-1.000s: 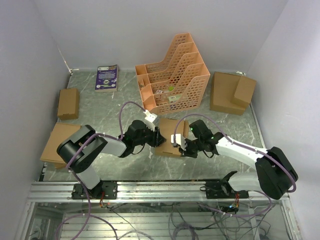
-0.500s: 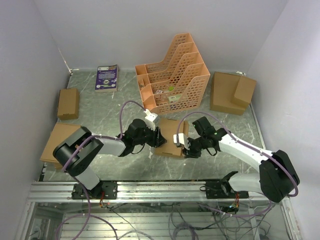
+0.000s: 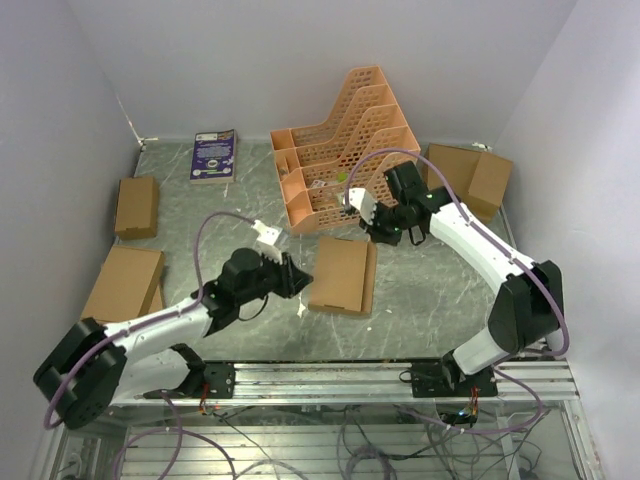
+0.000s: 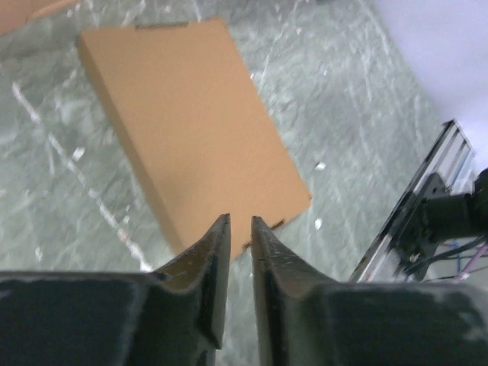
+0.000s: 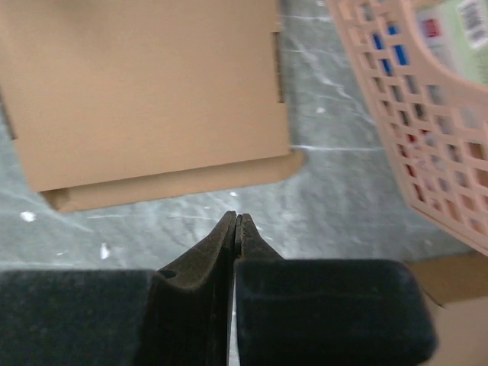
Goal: Fold the paper box
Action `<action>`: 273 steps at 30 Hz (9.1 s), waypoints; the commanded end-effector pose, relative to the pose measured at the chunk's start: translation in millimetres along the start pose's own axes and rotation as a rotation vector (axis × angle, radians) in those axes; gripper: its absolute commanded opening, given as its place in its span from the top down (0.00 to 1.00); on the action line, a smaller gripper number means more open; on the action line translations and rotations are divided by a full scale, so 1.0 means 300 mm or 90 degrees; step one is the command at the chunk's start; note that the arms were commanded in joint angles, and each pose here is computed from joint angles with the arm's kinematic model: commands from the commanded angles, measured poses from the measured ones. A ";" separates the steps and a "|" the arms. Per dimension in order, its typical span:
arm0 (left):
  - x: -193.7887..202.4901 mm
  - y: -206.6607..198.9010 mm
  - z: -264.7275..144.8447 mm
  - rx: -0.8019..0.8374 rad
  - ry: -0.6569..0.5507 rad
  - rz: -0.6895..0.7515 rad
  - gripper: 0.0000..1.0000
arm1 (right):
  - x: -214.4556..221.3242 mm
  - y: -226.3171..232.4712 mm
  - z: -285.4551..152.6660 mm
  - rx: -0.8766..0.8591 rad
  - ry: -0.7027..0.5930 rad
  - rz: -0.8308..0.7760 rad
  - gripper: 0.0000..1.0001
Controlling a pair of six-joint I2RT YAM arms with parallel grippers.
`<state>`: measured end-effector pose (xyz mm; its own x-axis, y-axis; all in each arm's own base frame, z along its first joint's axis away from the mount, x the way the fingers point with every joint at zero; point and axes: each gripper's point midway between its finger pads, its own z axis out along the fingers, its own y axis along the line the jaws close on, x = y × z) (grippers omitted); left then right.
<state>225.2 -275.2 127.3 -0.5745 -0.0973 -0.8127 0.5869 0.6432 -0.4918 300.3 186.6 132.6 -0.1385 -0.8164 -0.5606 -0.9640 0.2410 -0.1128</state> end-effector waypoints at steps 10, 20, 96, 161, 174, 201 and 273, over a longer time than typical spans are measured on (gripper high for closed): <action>0.256 -0.030 -0.106 -0.017 0.050 -0.153 0.93 | -0.050 -0.249 0.086 0.197 -0.038 -0.030 1.00; 0.428 -0.003 -0.009 -0.082 0.132 -0.167 0.93 | 0.005 -0.270 0.229 0.180 -0.027 -0.100 1.00; -0.246 0.222 0.169 -0.166 0.081 0.102 0.69 | 0.130 0.544 0.004 -0.302 -0.122 -0.211 0.83; 0.537 -0.359 0.078 0.056 -0.043 0.484 0.64 | 0.164 0.215 0.172 -0.206 -0.242 0.484 0.36; 0.527 -0.372 0.091 0.049 -0.057 0.468 0.68 | 0.168 0.223 0.185 -0.213 -0.232 0.492 0.37; 0.517 -0.366 0.097 0.032 -0.067 0.447 0.82 | 0.170 0.231 0.195 -0.216 -0.222 0.494 0.37; 0.375 -0.283 0.176 -0.116 0.062 0.241 0.93 | 0.121 0.309 0.230 -0.247 -0.191 0.439 0.47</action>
<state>119.2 -381.0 42.9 -0.3535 0.2998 -0.8861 0.7286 0.6823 -0.0599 247.9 205.6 42.4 -0.6617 -0.3509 -0.6626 -0.7399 0.4485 0.5014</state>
